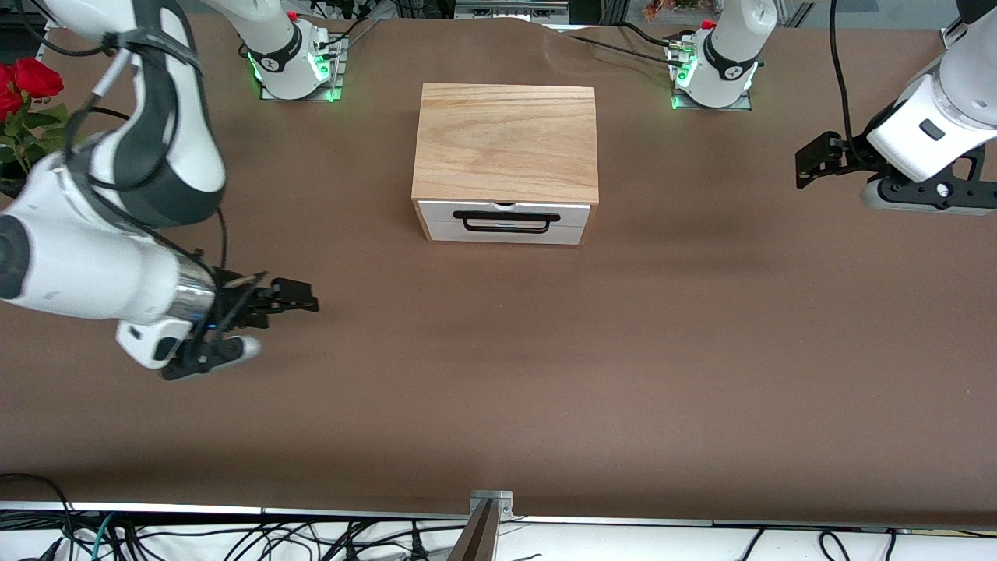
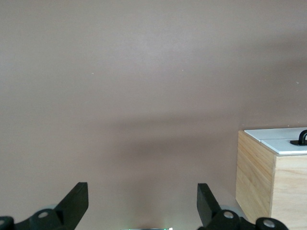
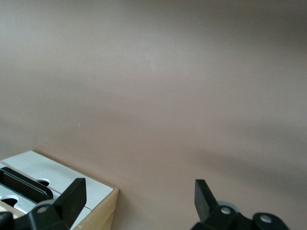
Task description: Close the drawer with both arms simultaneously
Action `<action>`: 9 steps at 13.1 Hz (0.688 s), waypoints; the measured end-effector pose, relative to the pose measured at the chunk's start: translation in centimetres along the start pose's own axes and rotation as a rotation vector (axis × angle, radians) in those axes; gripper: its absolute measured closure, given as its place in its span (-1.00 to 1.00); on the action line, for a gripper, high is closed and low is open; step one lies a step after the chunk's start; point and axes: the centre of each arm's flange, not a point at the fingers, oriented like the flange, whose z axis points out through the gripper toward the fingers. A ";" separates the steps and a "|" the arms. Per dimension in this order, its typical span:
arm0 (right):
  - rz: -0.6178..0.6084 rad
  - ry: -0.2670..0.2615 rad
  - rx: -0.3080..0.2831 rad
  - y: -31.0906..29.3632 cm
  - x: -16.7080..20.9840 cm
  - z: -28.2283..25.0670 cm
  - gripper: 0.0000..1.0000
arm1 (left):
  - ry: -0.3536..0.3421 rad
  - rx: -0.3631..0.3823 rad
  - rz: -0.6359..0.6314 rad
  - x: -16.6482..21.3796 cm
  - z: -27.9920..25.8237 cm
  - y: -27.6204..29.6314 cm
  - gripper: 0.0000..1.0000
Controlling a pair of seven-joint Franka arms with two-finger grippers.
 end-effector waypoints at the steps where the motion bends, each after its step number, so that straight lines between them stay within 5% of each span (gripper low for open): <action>1: 0.021 -0.007 -0.006 1.6 -0.7 -1.5 -1.00 | -0.005 -0.001 -0.016 0.1 0.2 -0.9 -1.00; 4: 0.045 0.018 -0.089 4.1 -2.1 -5.5 -1.00 | -0.016 -0.005 -0.066 0.2 0.7 -3.6 -1.00; 9: -0.033 0.105 -0.338 2.6 -4.5 -12.1 -1.00 | -0.017 -0.006 -0.074 0.1 0.9 -4.1 -1.00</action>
